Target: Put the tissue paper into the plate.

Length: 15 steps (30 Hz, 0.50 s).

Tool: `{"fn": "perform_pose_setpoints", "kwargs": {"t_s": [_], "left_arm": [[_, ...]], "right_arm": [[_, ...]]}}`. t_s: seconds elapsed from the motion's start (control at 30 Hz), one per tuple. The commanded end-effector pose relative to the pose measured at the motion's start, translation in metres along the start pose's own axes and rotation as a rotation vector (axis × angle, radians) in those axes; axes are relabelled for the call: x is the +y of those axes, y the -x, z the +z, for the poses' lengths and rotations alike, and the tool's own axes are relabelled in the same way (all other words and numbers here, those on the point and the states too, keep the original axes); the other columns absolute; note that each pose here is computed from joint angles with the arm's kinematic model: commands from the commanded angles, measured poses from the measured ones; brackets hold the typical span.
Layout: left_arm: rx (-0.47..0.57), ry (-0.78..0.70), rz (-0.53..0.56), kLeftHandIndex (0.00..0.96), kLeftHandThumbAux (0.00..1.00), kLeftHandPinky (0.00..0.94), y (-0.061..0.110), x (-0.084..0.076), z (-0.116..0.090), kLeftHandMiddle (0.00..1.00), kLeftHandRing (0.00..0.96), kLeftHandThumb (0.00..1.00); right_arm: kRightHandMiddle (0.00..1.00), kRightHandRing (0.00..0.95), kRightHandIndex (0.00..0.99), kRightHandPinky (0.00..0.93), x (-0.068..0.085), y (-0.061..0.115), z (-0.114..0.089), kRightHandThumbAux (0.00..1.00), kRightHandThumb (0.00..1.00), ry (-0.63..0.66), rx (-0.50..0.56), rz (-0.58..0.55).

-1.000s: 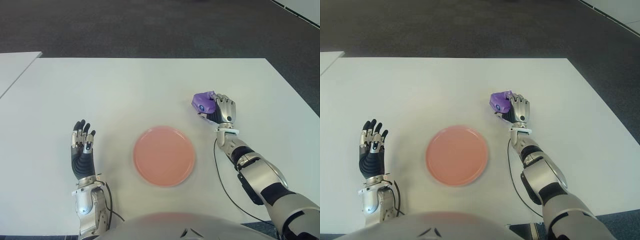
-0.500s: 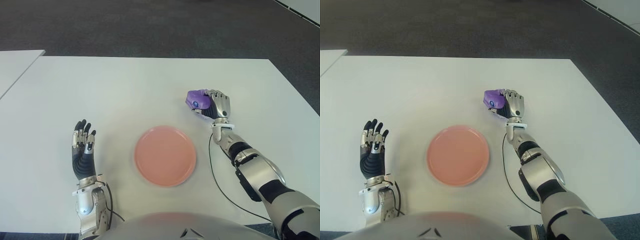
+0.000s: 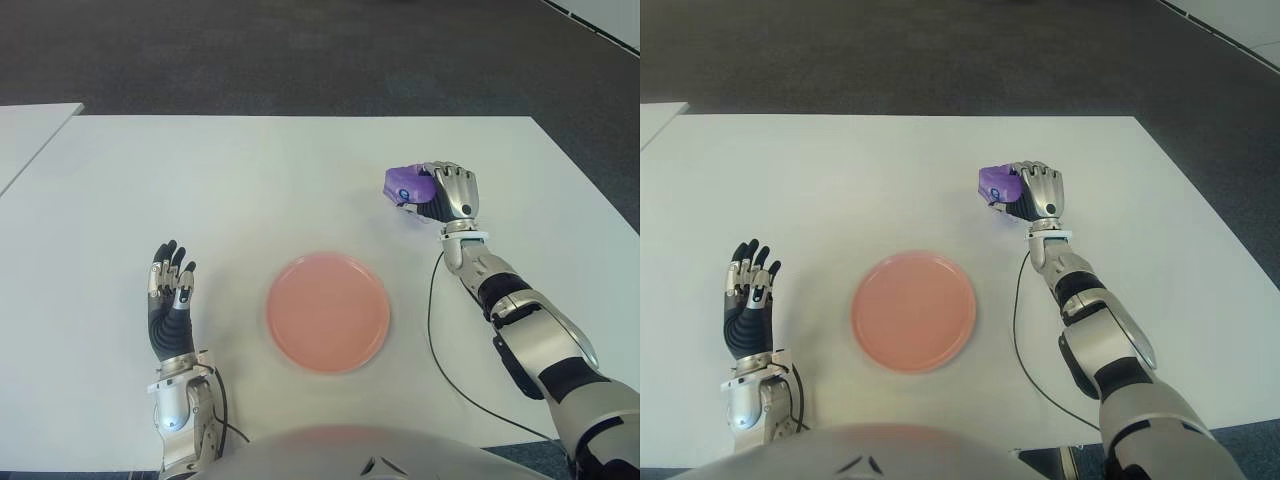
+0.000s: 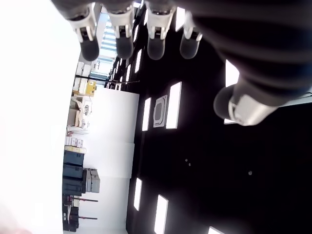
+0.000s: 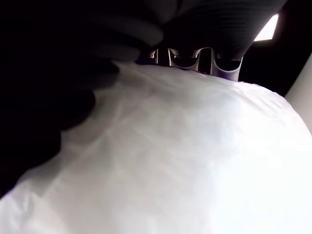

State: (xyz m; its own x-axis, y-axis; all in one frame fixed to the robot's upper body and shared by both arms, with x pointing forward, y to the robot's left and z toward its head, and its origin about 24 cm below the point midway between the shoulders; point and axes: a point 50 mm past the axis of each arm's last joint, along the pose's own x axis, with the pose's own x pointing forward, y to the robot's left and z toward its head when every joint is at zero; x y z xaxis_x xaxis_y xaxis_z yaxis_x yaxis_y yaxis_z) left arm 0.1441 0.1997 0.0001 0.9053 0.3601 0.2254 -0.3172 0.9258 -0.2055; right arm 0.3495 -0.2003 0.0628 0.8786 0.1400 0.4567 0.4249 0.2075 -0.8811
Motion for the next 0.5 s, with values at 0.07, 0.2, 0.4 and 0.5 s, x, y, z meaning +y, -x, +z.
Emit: {"fn": "perform_pose_setpoints", "kwargs": {"t_s": [0.07, 0.2, 0.4, 0.5], "left_arm": [[0.017, 0.031, 0.033, 0.090, 0.476, 0.000, 0.0070, -0.0091, -0.0072, 0.002, 0.000, 0.000], [0.012, 0.031, 0.022, 0.097, 0.475, 0.000, 0.0070, -0.0107, -0.0074, 0.005, 0.000, 0.000], [0.017, 0.028, 0.019, 0.100, 0.473, 0.000, 0.0074, -0.0112, -0.0078, 0.006, 0.000, 0.000], [0.025, 0.025, 0.025, 0.097, 0.471, 0.000, 0.0076, -0.0110, -0.0085, 0.004, 0.000, 0.000]], "right_arm": [[0.859, 0.856, 0.441, 0.838, -0.0054, -0.0051, 0.0036, 0.706, 0.751, 0.002, -0.067, -0.002], [0.857, 0.854, 0.441, 0.839, -0.0090, -0.0067, 0.0049, 0.706, 0.751, 0.015, -0.106, -0.009], [0.859, 0.855, 0.441, 0.847, -0.0130, -0.0063, 0.0091, 0.706, 0.752, 0.014, -0.157, -0.027], [0.863, 0.858, 0.441, 0.852, -0.0139, -0.0053, 0.0116, 0.706, 0.751, 0.000, -0.175, -0.028]]}}
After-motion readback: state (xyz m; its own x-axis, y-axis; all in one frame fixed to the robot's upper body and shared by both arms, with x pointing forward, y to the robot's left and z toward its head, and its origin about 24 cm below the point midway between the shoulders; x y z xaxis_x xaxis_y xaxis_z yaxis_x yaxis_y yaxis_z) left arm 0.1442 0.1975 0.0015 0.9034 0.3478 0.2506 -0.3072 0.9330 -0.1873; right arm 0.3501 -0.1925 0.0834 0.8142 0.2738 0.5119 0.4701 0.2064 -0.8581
